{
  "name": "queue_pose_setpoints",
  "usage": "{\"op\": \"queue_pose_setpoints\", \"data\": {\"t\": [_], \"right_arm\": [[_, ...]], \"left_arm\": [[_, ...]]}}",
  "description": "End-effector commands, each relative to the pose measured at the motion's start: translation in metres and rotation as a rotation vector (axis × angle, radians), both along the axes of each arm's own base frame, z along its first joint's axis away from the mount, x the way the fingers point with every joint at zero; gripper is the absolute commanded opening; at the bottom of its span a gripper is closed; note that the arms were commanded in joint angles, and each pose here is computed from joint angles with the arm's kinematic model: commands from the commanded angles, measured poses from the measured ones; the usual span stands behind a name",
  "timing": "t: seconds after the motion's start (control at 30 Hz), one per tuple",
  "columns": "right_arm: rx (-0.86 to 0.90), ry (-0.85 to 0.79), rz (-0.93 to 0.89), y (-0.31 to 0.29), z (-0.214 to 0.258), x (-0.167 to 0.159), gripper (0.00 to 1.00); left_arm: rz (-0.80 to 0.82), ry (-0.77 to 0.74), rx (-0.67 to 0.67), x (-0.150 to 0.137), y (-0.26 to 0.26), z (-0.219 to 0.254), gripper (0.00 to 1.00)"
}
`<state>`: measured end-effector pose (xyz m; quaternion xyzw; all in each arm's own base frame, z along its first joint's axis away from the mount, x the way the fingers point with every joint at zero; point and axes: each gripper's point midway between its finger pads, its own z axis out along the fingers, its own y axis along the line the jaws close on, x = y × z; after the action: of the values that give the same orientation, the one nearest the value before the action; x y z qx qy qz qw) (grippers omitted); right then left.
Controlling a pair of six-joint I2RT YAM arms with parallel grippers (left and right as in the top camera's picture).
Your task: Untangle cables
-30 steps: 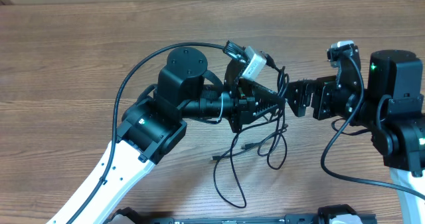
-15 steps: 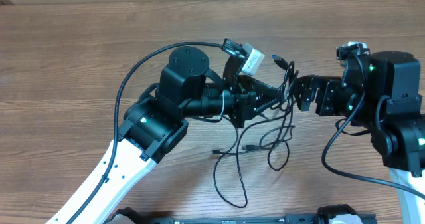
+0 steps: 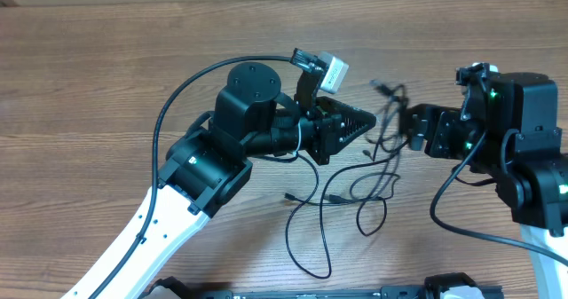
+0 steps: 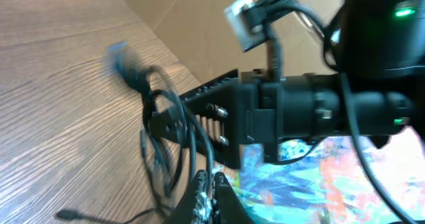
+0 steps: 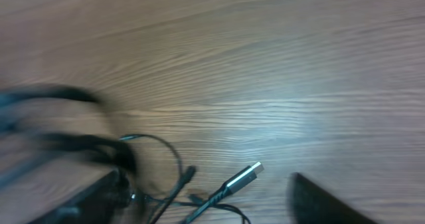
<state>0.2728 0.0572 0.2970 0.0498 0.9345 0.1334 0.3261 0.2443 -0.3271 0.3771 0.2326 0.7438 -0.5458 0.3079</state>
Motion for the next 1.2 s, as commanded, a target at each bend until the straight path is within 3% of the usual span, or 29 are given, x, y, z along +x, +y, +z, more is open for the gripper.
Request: {"op": "queue_pose_setpoints", "data": {"t": [0.0,0.1,0.27,0.33,0.37,0.43,0.47,0.5,0.63,0.73,0.83,1.0,1.17], "right_arm": [[-0.038,-0.010,0.022,-0.004,-0.001,0.002,0.46],[-0.006,-0.033,0.155,0.014,0.003,0.000,0.04],[0.003,-0.033,0.170,0.017,0.004,-0.001,0.04],[0.005,-0.028,0.166,0.017,0.003,-0.002,0.21],[0.006,-0.023,0.163,0.017,0.002,-0.003,0.36],[-0.003,-0.013,0.151,0.014,0.000,-0.003,0.49],[-0.006,-0.010,0.148,0.013,0.000,-0.004,0.67],[-0.010,-0.007,0.136,0.012,-0.001,-0.004,1.00],[-0.040,0.044,-0.123,-0.020,-0.009,-0.001,1.00],[-0.054,0.084,-0.266,-0.036,-0.015,-0.004,1.00],[-0.065,0.117,-0.294,-0.040,-0.021,-0.006,1.00],[-0.086,0.168,-0.302,-0.042,-0.032,-0.008,1.00],[-0.078,0.186,-0.346,-0.044,-0.036,-0.005,1.00]], "left_arm": [[-0.029,-0.034,-0.051,-0.011,0.002,0.026,0.04],[-0.027,-0.026,-0.052,-0.011,0.002,0.026,0.04],[-0.025,-0.020,-0.053,-0.011,0.002,0.026,0.04],[-0.018,-0.019,-0.049,-0.010,0.002,0.025,0.04],[-0.007,-0.016,-0.043,-0.008,0.003,0.023,0.04],[0.059,-0.010,-0.002,0.002,0.007,0.014,0.04],[0.095,-0.009,0.027,0.007,0.010,0.007,0.09],[0.141,-0.003,0.066,0.015,0.014,-0.003,0.15],[0.233,0.023,0.264,0.038,0.023,-0.058,0.41],[0.202,0.026,0.326,0.050,0.012,-0.087,0.48],[0.171,0.007,0.353,0.063,0.000,-0.108,0.59],[0.040,-0.096,0.336,0.075,-0.030,-0.131,1.00],[0.013,-0.075,0.404,0.091,-0.041,-0.182,0.99]]}}
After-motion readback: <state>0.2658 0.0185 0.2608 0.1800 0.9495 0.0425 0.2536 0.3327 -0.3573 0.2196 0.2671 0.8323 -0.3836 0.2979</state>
